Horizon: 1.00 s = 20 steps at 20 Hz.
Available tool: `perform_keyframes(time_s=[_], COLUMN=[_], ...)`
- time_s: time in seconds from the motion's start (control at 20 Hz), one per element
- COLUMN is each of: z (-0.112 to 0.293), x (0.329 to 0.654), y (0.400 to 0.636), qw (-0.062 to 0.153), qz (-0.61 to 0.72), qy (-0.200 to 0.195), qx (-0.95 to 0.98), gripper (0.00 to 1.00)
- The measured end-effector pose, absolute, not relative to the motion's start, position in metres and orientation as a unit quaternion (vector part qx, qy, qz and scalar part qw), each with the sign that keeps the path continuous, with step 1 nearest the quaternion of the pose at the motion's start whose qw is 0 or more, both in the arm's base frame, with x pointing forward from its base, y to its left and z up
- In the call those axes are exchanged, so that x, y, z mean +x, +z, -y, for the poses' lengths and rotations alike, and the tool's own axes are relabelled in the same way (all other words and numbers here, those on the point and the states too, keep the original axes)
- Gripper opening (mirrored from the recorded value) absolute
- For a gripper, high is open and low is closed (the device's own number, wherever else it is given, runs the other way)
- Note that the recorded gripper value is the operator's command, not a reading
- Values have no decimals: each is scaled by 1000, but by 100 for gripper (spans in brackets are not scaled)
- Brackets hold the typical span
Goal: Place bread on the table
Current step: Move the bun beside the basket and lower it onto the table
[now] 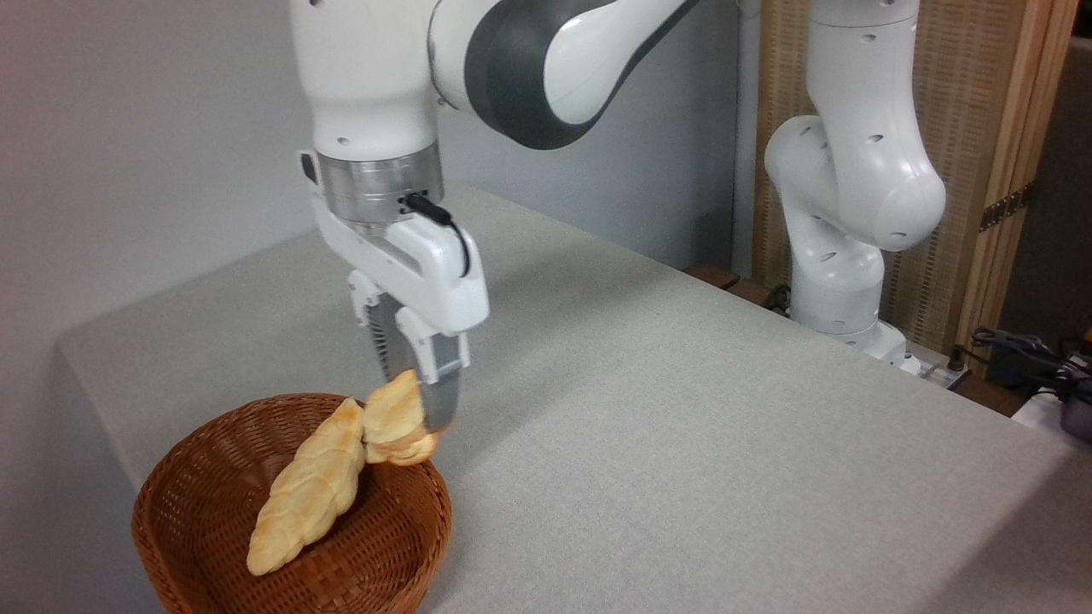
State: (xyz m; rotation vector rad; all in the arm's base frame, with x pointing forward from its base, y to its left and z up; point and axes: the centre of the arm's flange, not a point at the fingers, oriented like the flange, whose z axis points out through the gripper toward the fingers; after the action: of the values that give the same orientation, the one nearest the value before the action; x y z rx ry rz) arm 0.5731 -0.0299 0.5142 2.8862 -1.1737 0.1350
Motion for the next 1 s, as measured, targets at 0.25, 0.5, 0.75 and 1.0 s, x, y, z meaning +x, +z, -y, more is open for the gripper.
perform_keyframes(time_s=[0.25,0.5,0.75,1.0], z=[28,29,42,47], x=[545,529,528,528], y=[482,441,435,435], qw=[33,46,46,46], qz=[360,360,371,376], qy=[3,-35,-42,-42], qx=[932,931,927,925], gripper=[88,100,100,100])
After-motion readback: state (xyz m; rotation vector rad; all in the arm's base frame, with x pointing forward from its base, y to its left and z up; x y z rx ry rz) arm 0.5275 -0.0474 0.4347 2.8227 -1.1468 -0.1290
